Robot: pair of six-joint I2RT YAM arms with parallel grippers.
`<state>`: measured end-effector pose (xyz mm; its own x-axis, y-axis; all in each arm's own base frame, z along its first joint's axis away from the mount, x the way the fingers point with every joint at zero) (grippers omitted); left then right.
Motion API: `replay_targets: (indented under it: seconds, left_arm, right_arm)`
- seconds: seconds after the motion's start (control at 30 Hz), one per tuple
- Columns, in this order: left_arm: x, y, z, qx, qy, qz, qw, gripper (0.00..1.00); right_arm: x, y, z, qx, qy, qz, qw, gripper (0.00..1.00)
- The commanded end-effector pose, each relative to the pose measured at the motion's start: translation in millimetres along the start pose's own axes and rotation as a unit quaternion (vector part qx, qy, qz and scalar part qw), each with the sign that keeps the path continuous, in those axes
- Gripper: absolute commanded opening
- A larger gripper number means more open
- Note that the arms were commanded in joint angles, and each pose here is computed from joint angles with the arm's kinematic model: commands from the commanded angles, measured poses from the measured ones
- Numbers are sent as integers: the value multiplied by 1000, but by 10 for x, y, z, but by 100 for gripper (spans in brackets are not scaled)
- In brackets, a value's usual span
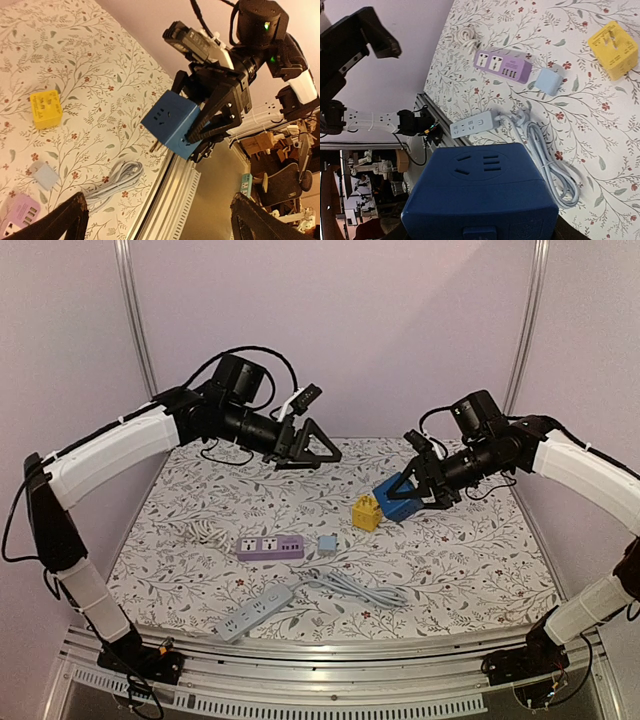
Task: Insert the plug
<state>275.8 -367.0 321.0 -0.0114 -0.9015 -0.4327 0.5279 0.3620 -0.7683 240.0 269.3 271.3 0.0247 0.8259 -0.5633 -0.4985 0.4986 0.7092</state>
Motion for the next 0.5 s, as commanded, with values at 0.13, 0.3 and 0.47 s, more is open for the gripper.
replay_targets:
  seconds: [0.13, 0.3, 0.47]
  left_arm:
    - [-657, 471, -318, 20, -69, 242, 968, 100]
    - [-1050, 967, -598, -60, -120, 380, 915, 99]
    - [-1050, 1285, -1043, -99, -51, 395, 912, 100]
  right_arm:
    - [-265, -402, 10, -24, -36, -193, 980, 0]
    - [-400, -485, 94, -30, -63, -249, 966, 0]
    - [-554, -553, 147, -25, -81, -304, 949, 0]
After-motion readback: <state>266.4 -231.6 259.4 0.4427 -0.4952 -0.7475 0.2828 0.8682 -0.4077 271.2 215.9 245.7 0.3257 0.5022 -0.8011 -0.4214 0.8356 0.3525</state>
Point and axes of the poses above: each gripper's point midway between its finger pads, its own x axis out along the fingers, its own y axis along the line the jaws close on, z = x × y, the point moved 3 cm from there along -x, back along the fingers, and after that the axes turned 9 degrees about -x, right-handed, at the moved point
